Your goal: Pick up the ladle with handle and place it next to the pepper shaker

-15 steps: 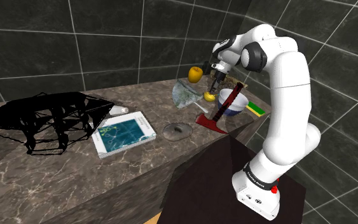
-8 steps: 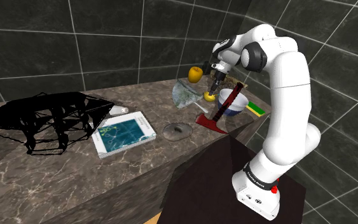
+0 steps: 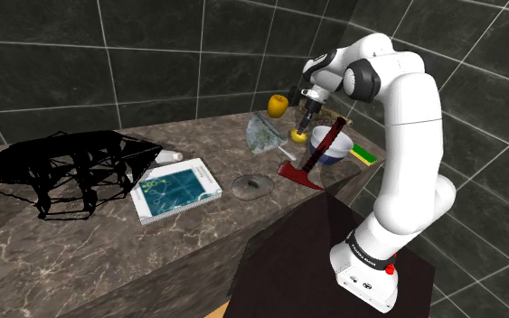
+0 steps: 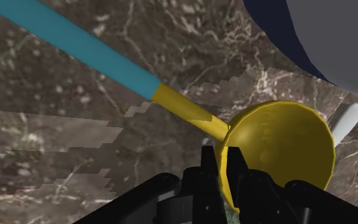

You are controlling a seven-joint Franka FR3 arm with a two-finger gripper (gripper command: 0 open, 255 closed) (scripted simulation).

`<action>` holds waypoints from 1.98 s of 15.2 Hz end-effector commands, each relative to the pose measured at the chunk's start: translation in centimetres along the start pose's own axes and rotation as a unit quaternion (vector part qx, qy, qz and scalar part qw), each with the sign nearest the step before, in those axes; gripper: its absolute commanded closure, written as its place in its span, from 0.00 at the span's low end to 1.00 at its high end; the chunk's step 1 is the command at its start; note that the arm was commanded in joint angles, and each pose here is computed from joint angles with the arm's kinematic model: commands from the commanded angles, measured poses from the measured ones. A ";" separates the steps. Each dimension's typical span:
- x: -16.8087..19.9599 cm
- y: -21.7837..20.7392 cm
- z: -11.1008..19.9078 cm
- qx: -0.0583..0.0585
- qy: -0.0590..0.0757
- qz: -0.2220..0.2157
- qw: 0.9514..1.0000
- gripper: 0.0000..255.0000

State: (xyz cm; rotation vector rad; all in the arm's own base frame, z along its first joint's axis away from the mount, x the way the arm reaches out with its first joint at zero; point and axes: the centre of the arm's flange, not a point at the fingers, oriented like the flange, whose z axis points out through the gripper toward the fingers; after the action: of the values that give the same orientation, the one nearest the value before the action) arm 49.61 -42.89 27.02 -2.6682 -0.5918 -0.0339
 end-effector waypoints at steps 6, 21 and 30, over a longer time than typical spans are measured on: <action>0.4 -1.4 -3.3 0.000 0.000 0.000 1.000 1.00; 1.2 -4.4 -10.5 0.000 0.000 0.000 1.000 1.00; 2.6 -6.7 -13.7 0.000 0.000 0.000 1.000 1.00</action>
State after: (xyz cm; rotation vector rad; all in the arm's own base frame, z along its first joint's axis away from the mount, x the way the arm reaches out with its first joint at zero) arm 49.91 -42.46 42.26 -2.6686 -0.5919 -0.0346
